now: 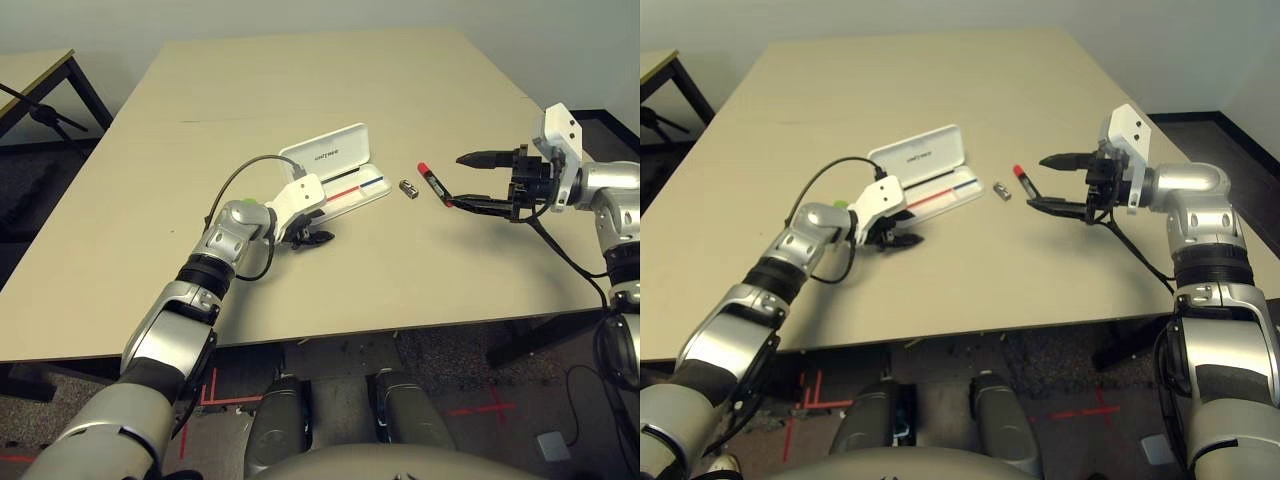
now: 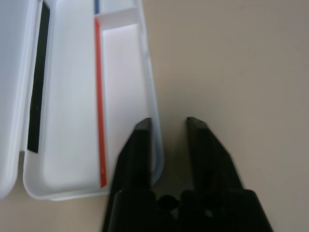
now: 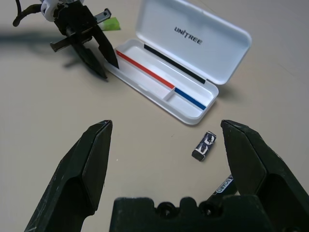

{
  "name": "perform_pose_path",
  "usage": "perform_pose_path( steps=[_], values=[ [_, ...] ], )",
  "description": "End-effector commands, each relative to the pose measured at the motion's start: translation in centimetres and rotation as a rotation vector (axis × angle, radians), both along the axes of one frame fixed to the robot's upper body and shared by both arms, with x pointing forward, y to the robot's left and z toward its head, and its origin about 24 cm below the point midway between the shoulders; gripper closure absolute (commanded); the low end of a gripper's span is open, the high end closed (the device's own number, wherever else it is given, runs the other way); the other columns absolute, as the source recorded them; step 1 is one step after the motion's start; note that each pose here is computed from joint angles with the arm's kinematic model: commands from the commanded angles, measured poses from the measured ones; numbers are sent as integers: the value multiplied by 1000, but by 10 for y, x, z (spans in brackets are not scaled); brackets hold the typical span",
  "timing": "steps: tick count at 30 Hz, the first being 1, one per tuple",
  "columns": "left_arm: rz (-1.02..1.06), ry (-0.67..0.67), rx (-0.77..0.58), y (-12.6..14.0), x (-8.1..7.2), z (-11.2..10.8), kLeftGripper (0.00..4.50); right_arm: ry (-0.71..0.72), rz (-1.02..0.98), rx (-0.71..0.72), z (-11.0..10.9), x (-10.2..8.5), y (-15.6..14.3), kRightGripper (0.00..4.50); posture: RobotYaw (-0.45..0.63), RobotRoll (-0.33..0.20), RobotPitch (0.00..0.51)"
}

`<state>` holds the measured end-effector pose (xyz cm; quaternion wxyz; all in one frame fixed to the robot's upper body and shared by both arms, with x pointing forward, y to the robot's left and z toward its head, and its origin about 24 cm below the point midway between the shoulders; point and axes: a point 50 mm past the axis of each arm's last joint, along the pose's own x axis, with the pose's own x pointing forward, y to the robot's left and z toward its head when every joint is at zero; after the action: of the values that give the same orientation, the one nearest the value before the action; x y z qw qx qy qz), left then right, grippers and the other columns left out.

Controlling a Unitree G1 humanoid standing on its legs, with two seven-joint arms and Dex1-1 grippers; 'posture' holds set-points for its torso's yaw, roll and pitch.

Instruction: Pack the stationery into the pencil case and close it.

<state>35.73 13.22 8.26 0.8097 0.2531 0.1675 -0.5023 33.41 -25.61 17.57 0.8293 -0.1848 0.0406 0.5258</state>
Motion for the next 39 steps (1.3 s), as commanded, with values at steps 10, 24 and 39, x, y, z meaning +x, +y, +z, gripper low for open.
perform_pose_path(
  steps=[10, 24, 39],
  values=[
    [-170, -73, 37, 7, -13, 20, 4465, 13, -29, -24, 0, -3, -10, 0, -78, 0, 64],
    [-394, 61, 78, 21, -58, 32, 4465, 24, -66, -29, -3, -4, -19, 0, -64, 0, 61],
    [-371, 166, 56, 20, -58, 19, 4465, 27, -81, -12, -9, -9, -20, 0, -87, 0, 61]
  ],
)
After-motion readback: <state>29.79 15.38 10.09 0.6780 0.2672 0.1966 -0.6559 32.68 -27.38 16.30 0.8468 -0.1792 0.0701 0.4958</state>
